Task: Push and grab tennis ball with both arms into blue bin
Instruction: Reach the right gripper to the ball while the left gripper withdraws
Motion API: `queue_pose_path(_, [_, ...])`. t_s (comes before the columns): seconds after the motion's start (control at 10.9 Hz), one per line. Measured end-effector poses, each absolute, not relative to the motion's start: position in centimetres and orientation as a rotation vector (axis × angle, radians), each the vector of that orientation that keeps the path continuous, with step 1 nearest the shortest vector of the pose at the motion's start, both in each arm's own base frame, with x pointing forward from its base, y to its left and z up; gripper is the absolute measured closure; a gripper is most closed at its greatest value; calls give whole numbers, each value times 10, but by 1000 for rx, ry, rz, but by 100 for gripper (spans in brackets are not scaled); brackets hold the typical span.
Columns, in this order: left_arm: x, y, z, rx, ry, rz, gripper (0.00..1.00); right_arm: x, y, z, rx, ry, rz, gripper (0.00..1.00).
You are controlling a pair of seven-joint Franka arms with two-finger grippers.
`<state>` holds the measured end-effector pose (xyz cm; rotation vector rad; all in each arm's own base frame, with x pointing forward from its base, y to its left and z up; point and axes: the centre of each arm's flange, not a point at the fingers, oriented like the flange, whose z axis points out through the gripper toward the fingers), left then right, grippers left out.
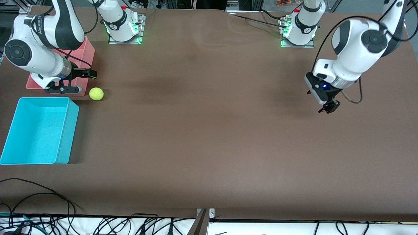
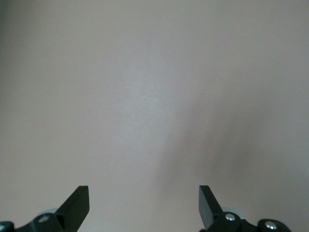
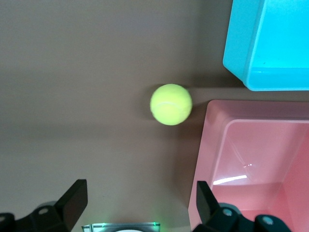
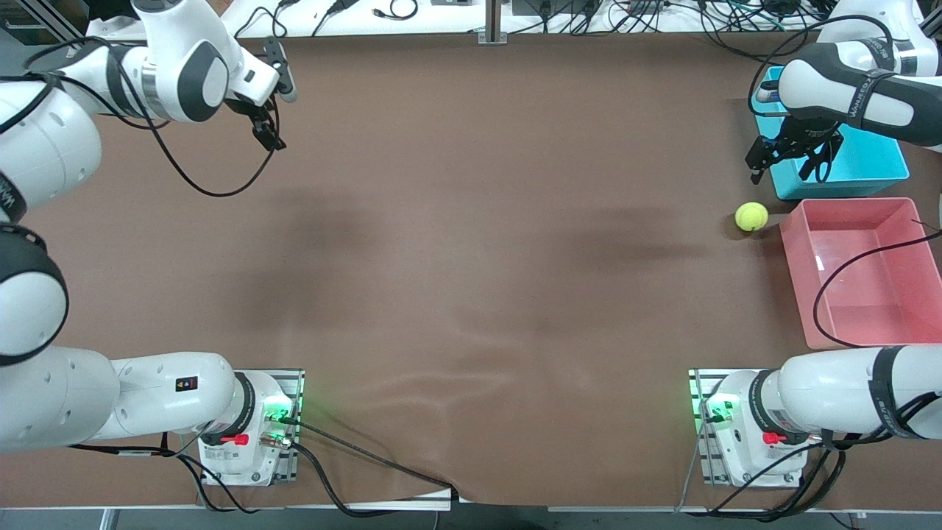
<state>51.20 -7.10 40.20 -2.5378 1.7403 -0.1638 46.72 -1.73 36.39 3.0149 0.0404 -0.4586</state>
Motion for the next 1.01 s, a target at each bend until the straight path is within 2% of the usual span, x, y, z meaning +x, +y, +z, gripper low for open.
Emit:
queue_pose_path(0.28, [505, -62, 444, -2504, 1683, -243, 0, 462, -27, 347, 3008, 21, -494, 0])
queue_pose_path(0.55, [505, -46, 450, -2531, 1642, -241, 0, 462, -29, 339, 3006, 17, -511, 0])
queue_pose_path(0.83, [505, -46, 451, -2530, 1641, -244, 0, 470, -36, 330, 2975, 56, -447, 0])
queue_pose_path(1.01, [507, -46, 455, -2531, 1638, -247, 0, 478, -40, 305, 2977, 64, -418, 0])
